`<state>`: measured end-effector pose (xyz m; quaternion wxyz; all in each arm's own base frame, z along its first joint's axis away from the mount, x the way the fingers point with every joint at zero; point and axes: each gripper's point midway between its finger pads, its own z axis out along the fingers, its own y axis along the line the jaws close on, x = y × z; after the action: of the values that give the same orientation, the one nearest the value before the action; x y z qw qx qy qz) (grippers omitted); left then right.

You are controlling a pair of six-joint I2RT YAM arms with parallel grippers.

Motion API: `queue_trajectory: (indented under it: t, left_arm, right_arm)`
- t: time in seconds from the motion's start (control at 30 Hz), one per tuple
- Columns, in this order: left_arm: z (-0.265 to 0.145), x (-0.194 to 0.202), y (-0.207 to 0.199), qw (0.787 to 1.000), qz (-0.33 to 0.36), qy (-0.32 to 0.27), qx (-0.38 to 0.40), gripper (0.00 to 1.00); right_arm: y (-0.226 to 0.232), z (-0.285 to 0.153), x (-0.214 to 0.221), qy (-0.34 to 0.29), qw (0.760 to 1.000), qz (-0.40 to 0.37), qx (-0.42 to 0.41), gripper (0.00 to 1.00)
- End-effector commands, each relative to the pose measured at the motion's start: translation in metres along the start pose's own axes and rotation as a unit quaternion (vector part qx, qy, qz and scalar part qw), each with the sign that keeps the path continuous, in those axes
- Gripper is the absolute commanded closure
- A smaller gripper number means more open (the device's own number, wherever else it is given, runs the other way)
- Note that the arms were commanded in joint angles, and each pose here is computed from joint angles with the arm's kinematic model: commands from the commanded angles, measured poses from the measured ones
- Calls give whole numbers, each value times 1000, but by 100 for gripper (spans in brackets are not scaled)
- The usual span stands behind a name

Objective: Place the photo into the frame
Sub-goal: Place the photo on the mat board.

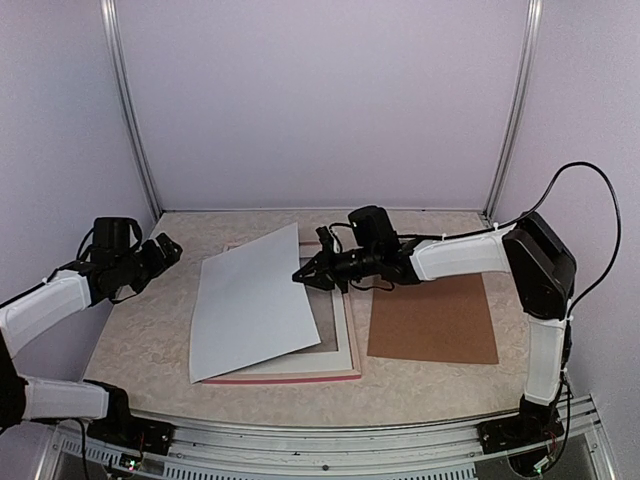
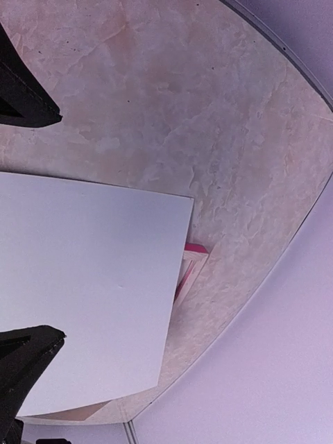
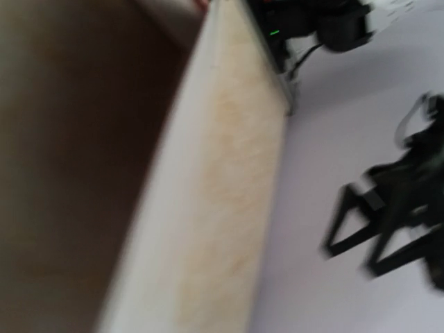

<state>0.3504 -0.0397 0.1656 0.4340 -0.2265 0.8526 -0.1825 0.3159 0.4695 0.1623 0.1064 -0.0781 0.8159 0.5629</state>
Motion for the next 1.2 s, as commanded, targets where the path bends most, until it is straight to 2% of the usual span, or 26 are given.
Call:
queue_trajectory:
  t: [0.0, 0.43, 1.17]
  left_arm:
    - [-5, -3, 0, 1000, 7, -7, 4, 1]
    - [-1, 5, -2, 1000, 7, 6, 16, 1]
    - [10, 27, -28, 998, 46, 35, 36, 1]
  right_arm:
    - [-22, -21, -9, -49, 998, 7, 38, 100]
    - [-78, -49, -2, -68, 989, 14, 131, 100]
    - [-92, -54, 3, -65, 985, 8, 161, 100]
